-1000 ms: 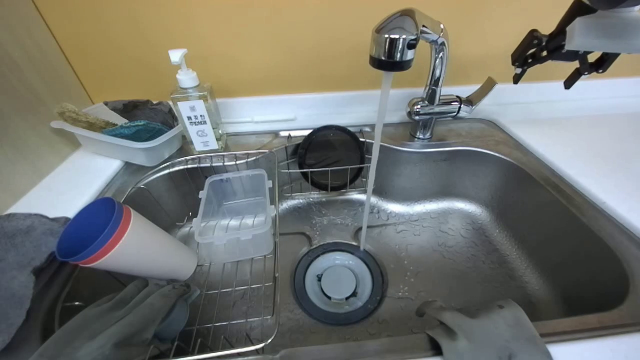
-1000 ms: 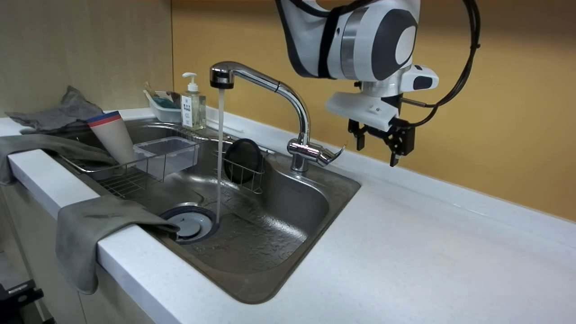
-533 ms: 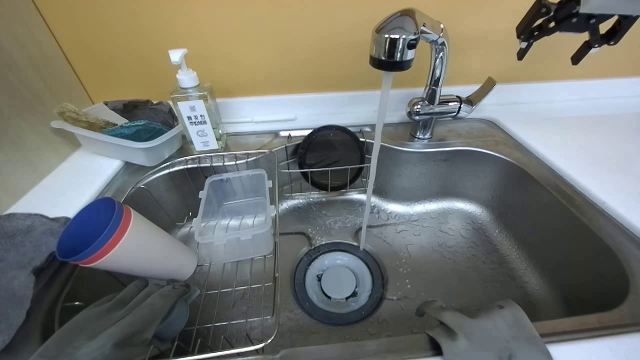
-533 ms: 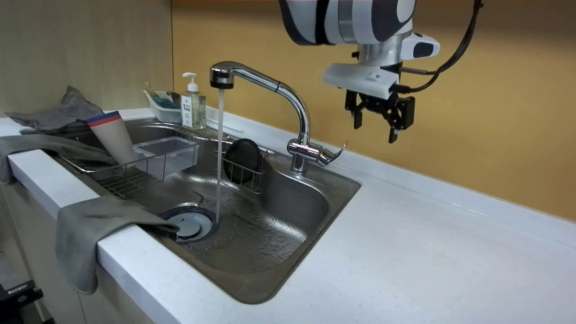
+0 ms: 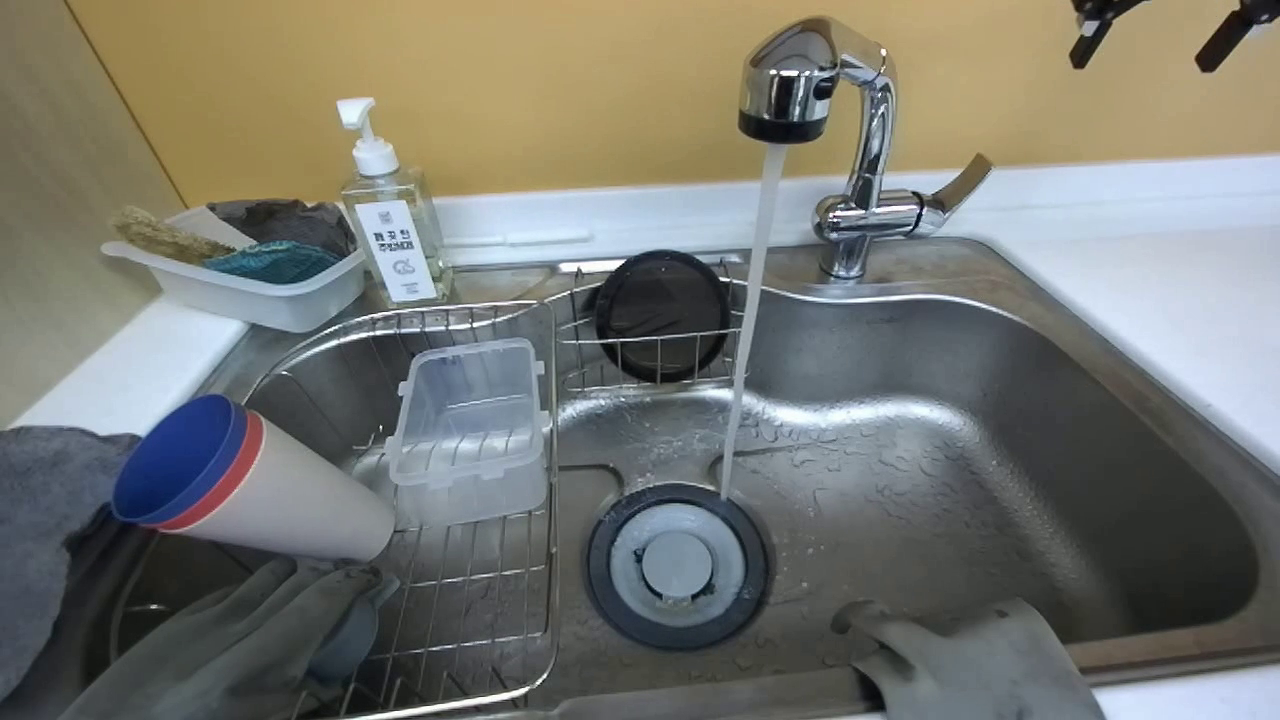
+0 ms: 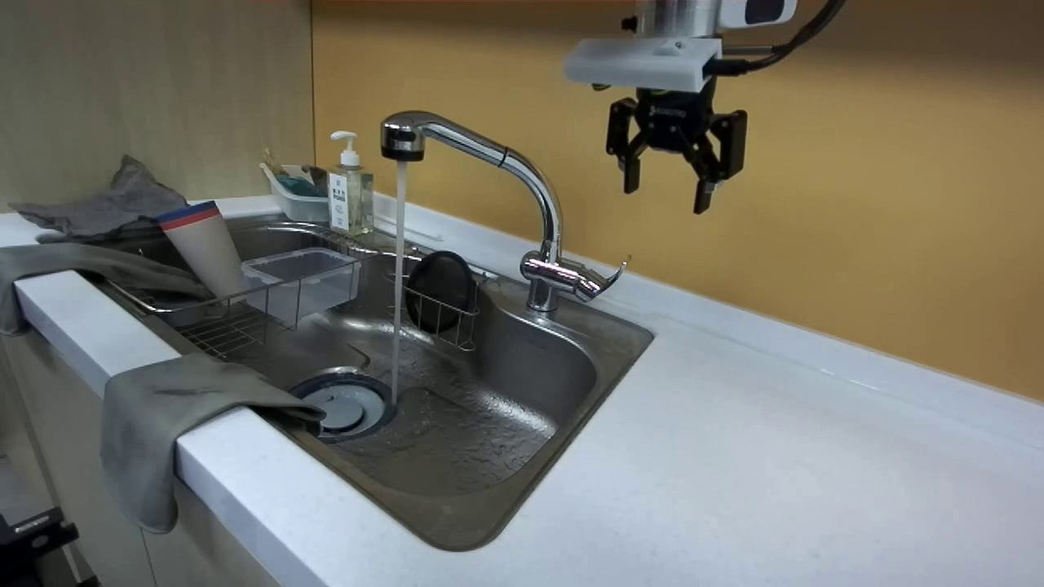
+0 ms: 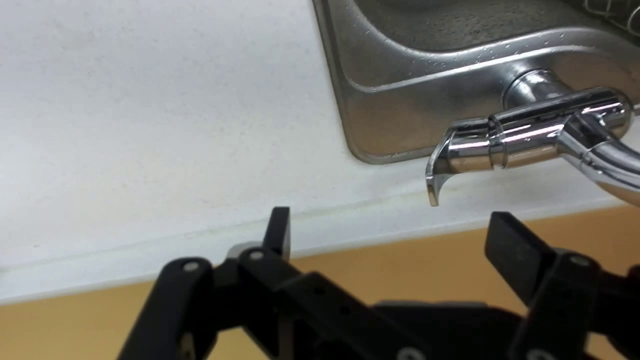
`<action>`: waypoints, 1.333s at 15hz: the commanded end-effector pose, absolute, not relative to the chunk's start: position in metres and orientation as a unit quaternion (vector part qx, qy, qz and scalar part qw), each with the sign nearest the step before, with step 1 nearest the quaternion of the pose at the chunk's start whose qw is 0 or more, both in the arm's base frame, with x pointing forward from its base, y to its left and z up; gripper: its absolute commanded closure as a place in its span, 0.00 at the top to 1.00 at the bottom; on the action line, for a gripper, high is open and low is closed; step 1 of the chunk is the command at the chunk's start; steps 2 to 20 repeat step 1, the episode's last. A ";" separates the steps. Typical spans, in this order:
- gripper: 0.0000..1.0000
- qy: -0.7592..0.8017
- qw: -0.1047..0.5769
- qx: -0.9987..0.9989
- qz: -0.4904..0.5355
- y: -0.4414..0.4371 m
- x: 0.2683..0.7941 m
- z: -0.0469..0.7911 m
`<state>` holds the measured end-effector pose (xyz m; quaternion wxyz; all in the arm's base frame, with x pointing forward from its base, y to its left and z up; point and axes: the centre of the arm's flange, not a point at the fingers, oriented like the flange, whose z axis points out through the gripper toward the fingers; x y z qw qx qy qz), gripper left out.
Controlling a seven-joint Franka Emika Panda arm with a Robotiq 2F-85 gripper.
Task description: Open the tap
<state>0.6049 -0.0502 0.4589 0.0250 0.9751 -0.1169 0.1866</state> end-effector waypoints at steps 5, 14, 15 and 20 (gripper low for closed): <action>1.00 -0.099 0.015 0.981 0.166 -0.039 0.580 0.471; 1.00 -0.099 0.015 0.981 0.166 -0.039 0.580 0.471; 1.00 -0.099 0.015 0.981 0.166 -0.039 0.580 0.471; 1.00 -0.099 0.015 0.981 0.166 -0.039 0.580 0.471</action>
